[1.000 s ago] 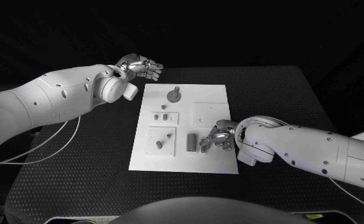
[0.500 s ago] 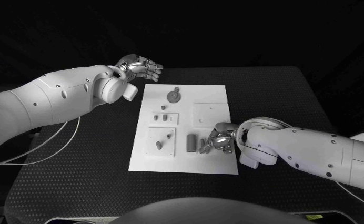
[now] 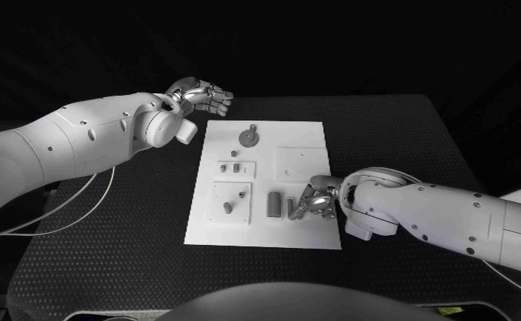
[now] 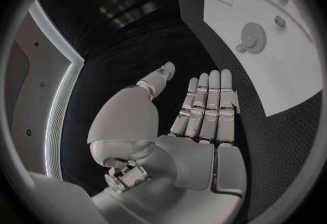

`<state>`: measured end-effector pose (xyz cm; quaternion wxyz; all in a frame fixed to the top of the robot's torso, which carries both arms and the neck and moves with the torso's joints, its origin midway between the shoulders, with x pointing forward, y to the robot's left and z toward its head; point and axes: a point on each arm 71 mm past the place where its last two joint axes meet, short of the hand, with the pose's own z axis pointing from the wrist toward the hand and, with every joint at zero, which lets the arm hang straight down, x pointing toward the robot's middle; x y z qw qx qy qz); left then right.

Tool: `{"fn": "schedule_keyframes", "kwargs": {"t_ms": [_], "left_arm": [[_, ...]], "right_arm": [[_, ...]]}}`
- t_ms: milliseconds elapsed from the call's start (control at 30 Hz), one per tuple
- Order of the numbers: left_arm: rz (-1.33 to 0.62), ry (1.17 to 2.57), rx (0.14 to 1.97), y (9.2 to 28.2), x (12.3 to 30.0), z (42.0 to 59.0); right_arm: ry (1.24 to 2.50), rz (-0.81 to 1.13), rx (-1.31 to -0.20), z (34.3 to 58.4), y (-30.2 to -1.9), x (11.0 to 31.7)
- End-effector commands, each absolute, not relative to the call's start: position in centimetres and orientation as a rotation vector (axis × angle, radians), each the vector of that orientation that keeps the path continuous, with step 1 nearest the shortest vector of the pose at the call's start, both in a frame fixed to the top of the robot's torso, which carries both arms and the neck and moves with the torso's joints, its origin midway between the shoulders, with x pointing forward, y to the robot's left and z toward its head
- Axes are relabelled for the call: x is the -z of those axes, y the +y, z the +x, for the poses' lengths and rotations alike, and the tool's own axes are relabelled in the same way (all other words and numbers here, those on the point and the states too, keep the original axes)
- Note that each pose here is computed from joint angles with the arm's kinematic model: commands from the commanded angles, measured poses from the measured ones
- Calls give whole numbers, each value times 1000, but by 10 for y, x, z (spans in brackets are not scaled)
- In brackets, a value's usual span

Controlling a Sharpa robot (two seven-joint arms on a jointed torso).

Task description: Assemble the parts on the task board

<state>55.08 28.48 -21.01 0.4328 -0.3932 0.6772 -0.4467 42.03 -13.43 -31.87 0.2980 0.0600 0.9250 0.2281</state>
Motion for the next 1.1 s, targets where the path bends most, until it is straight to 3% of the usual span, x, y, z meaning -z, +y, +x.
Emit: {"fn": "schedule_keyframes", "kwargs": {"t_ms": [33,667,1100], "left_arm": [[-974,1691,1133,283,209,551],[-975,1690,1132,283,209,551],[-975,1687,1131,283,209,551]], "right_arm": [[2448,157,-574,422,-135,320],[2431,176,-547,424,-136,320],[2411,229,-590,425,-143,319]]}}
